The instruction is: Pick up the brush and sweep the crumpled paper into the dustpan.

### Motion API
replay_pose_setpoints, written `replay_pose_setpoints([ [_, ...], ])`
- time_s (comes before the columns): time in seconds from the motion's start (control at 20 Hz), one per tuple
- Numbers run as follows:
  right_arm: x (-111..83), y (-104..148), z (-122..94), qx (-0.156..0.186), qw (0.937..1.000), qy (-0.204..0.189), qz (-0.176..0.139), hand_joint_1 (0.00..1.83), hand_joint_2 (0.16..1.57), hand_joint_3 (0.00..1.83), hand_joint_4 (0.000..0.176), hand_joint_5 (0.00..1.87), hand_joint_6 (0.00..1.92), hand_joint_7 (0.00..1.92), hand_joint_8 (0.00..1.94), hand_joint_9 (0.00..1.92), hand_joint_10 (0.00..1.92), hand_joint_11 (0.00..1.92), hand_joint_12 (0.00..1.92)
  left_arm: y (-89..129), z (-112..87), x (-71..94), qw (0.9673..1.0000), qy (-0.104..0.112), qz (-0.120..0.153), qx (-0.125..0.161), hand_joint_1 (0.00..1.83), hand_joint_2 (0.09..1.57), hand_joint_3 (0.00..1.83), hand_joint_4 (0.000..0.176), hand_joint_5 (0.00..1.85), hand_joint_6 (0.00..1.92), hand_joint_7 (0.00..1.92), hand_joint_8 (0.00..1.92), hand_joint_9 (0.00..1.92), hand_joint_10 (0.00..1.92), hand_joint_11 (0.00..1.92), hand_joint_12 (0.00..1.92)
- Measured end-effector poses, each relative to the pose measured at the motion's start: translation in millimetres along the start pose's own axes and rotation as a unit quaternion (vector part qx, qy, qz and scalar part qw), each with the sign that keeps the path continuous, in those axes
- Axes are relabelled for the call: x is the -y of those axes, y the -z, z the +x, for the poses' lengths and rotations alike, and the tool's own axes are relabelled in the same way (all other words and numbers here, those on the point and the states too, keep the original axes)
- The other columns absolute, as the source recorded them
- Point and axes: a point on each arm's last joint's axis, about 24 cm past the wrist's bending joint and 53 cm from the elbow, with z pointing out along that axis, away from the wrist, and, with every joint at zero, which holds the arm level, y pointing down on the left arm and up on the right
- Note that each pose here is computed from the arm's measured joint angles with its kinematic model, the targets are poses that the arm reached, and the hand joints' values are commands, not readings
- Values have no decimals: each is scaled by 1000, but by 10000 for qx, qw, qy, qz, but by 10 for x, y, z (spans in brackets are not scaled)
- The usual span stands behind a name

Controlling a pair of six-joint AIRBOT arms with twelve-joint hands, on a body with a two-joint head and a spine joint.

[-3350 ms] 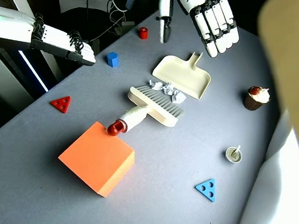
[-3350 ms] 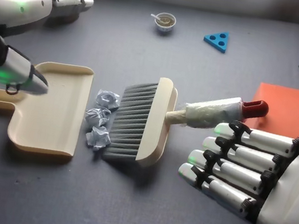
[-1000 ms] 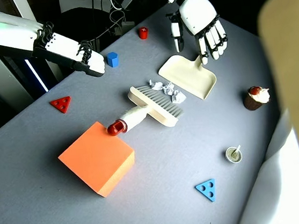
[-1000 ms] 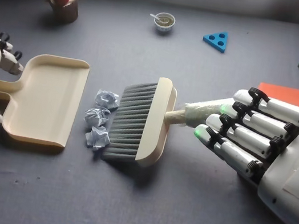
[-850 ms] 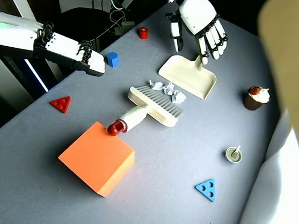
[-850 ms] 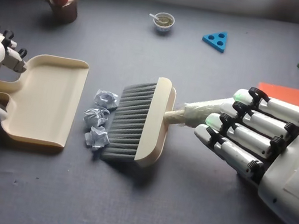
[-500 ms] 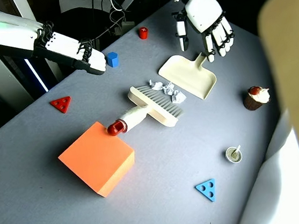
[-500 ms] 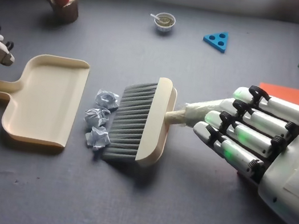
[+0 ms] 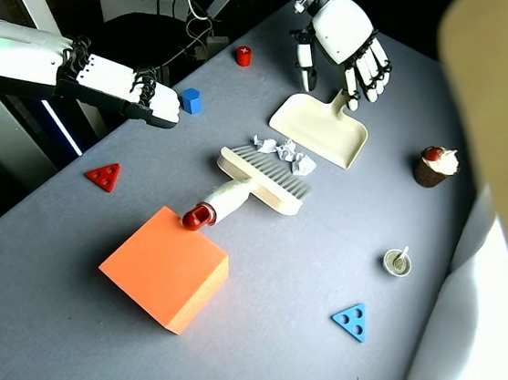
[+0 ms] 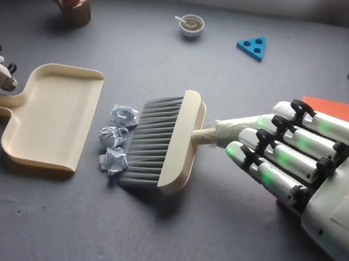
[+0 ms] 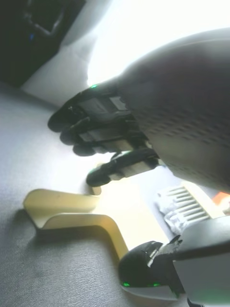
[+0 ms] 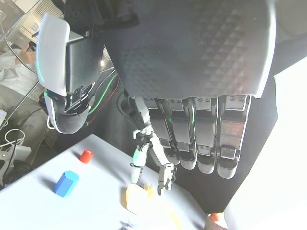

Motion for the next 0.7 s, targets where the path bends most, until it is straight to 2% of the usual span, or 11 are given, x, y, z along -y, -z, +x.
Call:
replay_pose_setpoints([
  [0.1,1,0,2,-3,10000,-5,2,0,1017,2,0,69,1,95,2,101,2,104,4,0,56,-4,10000,11,-19,-41,832,998,0,81,520,2,295,2,259,2,65,560],
  [0.15,0,0,0,-1,10000,-2,1,0,1019,1,0,132,7,156,6,163,8,169,24,-1,67,-5,10000,26,-31,-35,850,996,0,71,543,10,297,2,257,1,59,558],
  [0.2,0,0,0,-1,10000,-2,1,0,1018,0,0,100,1,114,0,124,1,139,9,-2,67,-5,10000,37,-37,-28,852,998,0,64,577,21,304,4,266,4,74,564],
  [0.25,0,0,0,-1,10000,-2,1,0,1021,1,0,140,17,149,17,159,16,178,24,-7,60,-5,10000,37,-42,-3,840,1006,2,69,582,18,300,2,268,4,79,563],
  [0.35,1,0,0,0,10000,-3,3,0,1029,4,0,120,6,132,6,138,5,156,13,-17,61,7,10000,48,-45,32,853,1012,4,65,612,24,310,5,266,2,67,555],
  [0.45,-3,1,-2,3,10000,-6,0,0,1032,4,0,127,7,144,9,150,8,158,13,-32,105,59,10000,75,-13,29,869,1019,1,68,622,3,301,0,263,0,52,579],
  [0.5,-7,2,-2,3,10000,-6,-4,0,1028,2,0,123,4,148,10,159,11,166,16,-42,130,81,10000,86,2,19,886,1017,0,62,667,13,323,7,287,8,63,593],
  [0.55,-6,2,-2,4,10000,-7,-2,0,1026,0,0,119,2,146,8,160,10,166,15,-48,148,100,9999,115,14,12,878,1033,1,68,695,7,338,3,303,4,76,609],
  [0.6,-6,2,-3,6,10000,-6,-1,0,1021,0,0,71,0,94,1,109,1,118,3,-58,149,107,9999,137,15,35,899,1046,4,56,726,14,344,3,311,5,88,618],
  [0.65,-5,1,-6,12,10000,-8,1,0,1023,0,0,84,8,114,11,124,9,132,11,-66,142,99,9999,146,6,50,968,1085,5,26,816,14,345,1,316,2,80,627],
  [0.7,-4,1,-8,17,10000,-8,4,0,1023,0,0,93,12,119,13,130,12,141,14,-65,128,92,9998,158,-8,80,1022,1165,0,59,884,886,361,0,325,0,72,658],
])
